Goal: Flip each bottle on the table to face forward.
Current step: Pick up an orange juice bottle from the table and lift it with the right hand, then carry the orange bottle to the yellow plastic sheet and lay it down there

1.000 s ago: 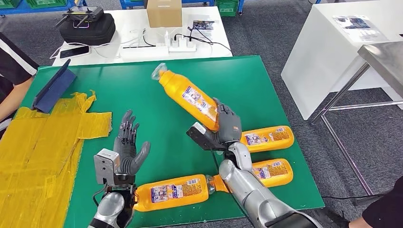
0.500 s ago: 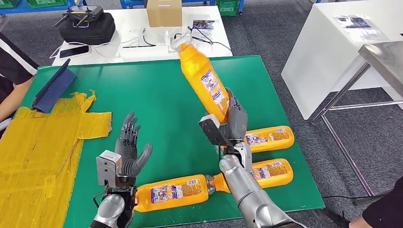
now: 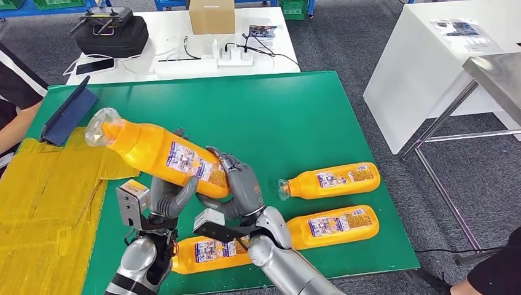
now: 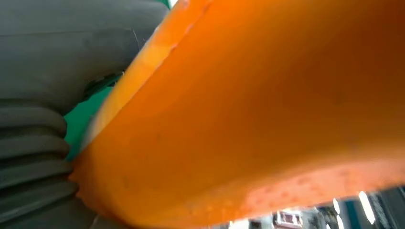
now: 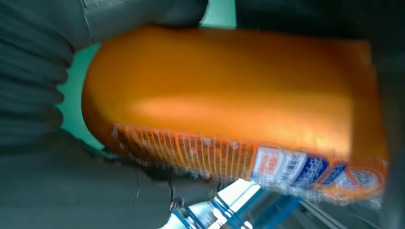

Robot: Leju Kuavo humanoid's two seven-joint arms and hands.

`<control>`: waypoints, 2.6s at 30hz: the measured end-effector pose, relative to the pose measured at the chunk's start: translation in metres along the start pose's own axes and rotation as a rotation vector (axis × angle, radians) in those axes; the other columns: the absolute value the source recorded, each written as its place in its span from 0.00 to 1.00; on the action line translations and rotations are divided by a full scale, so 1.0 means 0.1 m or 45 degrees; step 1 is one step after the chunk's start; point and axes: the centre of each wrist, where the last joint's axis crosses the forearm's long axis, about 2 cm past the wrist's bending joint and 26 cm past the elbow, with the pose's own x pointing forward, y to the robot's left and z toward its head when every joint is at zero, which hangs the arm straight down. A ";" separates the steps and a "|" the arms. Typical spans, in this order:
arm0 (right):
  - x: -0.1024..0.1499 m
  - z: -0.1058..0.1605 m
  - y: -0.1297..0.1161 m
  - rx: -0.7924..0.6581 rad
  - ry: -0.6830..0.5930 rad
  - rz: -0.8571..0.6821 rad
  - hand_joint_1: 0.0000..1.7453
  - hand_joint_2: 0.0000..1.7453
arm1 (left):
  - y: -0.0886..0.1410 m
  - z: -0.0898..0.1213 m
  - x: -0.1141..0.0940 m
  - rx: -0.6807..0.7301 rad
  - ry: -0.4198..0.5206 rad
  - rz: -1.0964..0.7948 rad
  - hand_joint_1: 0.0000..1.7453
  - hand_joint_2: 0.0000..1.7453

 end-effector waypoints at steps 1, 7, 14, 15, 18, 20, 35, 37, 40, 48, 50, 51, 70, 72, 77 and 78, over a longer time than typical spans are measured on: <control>0.03 -0.01 0.01 0.009 -0.017 0.011 1.00 1.00 | 0.01 -0.01 0.02 -0.001 -0.008 0.005 0.00 1.00; 0.12 -0.12 0.03 0.035 -0.084 0.083 1.00 1.00 | 0.03 -0.07 0.10 0.011 -0.046 0.042 0.06 1.00; 0.14 -0.23 0.02 0.075 -0.149 0.148 1.00 1.00 | 0.05 -0.10 0.19 0.102 -0.107 0.033 1.00 1.00; 0.14 -0.24 0.02 0.077 -0.153 0.148 1.00 1.00 | 0.05 -0.10 0.19 0.117 -0.114 0.030 1.00 1.00; 0.15 -0.25 0.03 0.086 -0.151 0.136 1.00 1.00 | 0.05 -0.08 0.21 0.146 -0.128 0.028 1.00 1.00; 0.15 -0.25 0.04 0.089 -0.145 0.126 1.00 1.00 | 0.04 -0.07 0.22 0.161 -0.136 0.022 1.00 1.00; 0.25 -0.16 0.00 -0.019 -0.105 0.020 0.34 1.00 | 0.01 -0.08 0.31 0.203 -0.220 -0.130 1.00 1.00; 0.26 -0.15 0.00 -0.026 -0.108 0.017 0.17 1.00 | 0.00 -0.09 0.31 0.197 -0.224 -0.128 1.00 1.00; 0.26 -0.11 0.00 -0.030 -0.101 0.012 0.00 1.00 | 0.00 -0.11 0.34 0.206 -0.244 -0.158 1.00 1.00; 0.34 0.11 -0.20 -0.121 0.008 -0.104 0.00 1.00 | 0.35 -0.13 0.43 0.272 -0.283 -1.018 1.00 1.00; 0.36 0.19 -0.35 -0.149 0.020 -0.092 0.00 1.00 | 0.53 -0.09 0.44 0.238 -0.251 -1.371 1.00 1.00; 0.36 0.23 -0.42 -0.165 0.025 -0.080 0.00 1.00 | 0.60 -0.07 0.44 0.218 -0.231 -1.520 1.00 1.00; 0.04 1.08 -1.51 -0.312 0.249 0.382 0.00 1.00 | 1.86 0.16 0.07 -0.265 0.586 -2.472 1.00 1.00; 0.00 1.13 -1.56 -0.309 0.271 0.421 0.00 1.00 | 1.96 0.17 0.05 -0.278 0.674 -2.489 1.00 1.00; -0.09 1.27 -1.67 -0.298 0.331 0.478 0.00 1.00 | 2.26 0.19 0.01 -0.284 0.894 -2.530 1.00 1.00; -0.11 1.28 -1.69 -0.296 0.339 0.489 0.00 1.00 | 2.32 0.19 0.00 -0.283 0.934 -2.535 1.00 1.00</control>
